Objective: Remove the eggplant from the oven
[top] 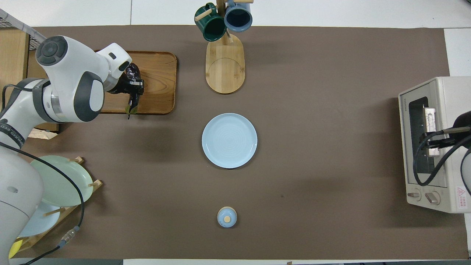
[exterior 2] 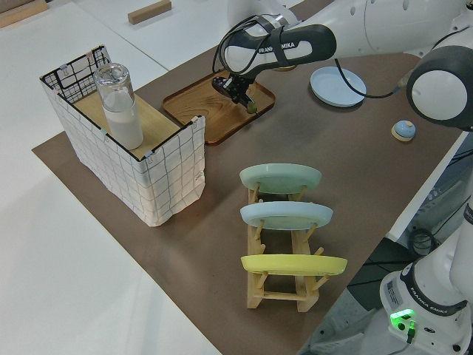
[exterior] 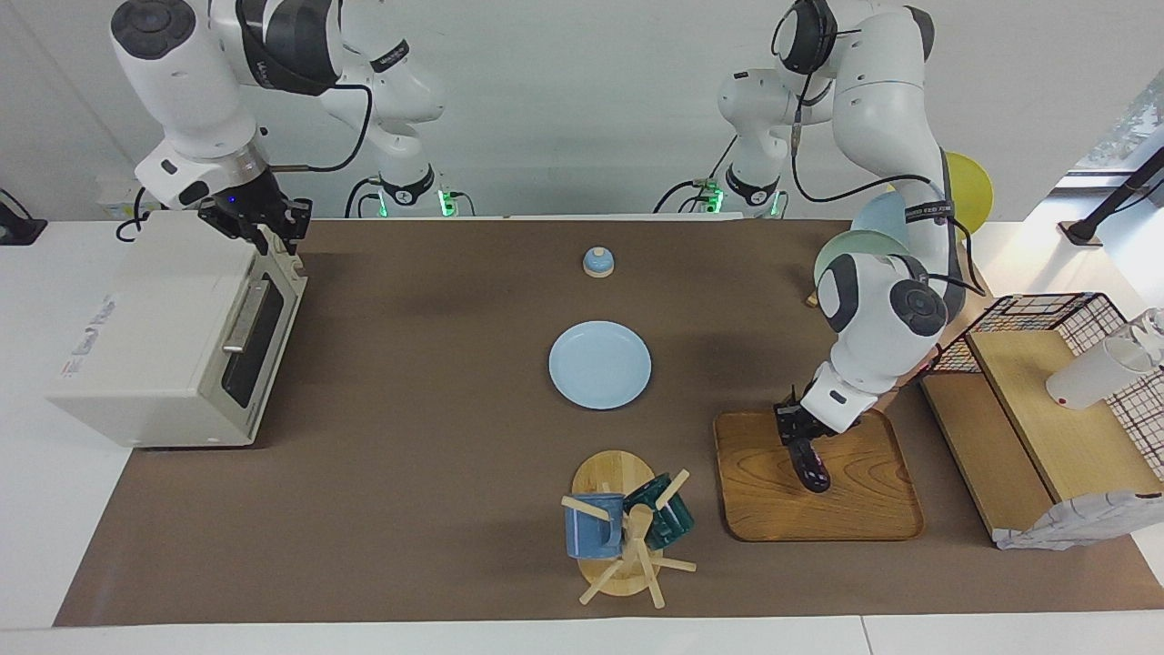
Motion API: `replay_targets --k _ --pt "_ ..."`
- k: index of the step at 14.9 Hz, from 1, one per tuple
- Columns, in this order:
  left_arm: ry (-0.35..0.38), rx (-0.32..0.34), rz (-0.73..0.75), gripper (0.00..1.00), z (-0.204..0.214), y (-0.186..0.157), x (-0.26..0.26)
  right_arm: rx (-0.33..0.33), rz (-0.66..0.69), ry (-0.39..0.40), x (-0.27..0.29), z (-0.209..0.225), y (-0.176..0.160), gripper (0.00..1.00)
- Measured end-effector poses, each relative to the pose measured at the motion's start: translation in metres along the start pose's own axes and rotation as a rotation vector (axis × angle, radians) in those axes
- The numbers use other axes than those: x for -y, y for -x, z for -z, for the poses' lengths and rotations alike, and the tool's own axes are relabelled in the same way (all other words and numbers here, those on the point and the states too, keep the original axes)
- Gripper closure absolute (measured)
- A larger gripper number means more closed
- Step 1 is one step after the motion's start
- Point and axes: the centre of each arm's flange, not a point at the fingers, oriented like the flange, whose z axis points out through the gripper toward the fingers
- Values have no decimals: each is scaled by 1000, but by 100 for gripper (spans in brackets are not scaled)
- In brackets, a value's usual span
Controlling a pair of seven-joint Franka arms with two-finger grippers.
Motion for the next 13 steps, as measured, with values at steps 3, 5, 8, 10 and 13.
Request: replay_targets --k 3,5,8,10,13 --pt "0 1 -6 71 -1 0 3 -9 1 -28 3 3 -4 36" --pt "-1 0 -16 71 -1 -1 7 -10 6 -28 6 4 -6 14" --pt "0 -6 -22 56 1 -2 8 -12 8 -28 6 6 -13 0" --pt "1 -23 -24 33 10 -7 7 -4 13 -29 7 11 -24 0" --pt "0 -25 -24 1 28 -13 8 27 27 -32 13 12 -34 0"
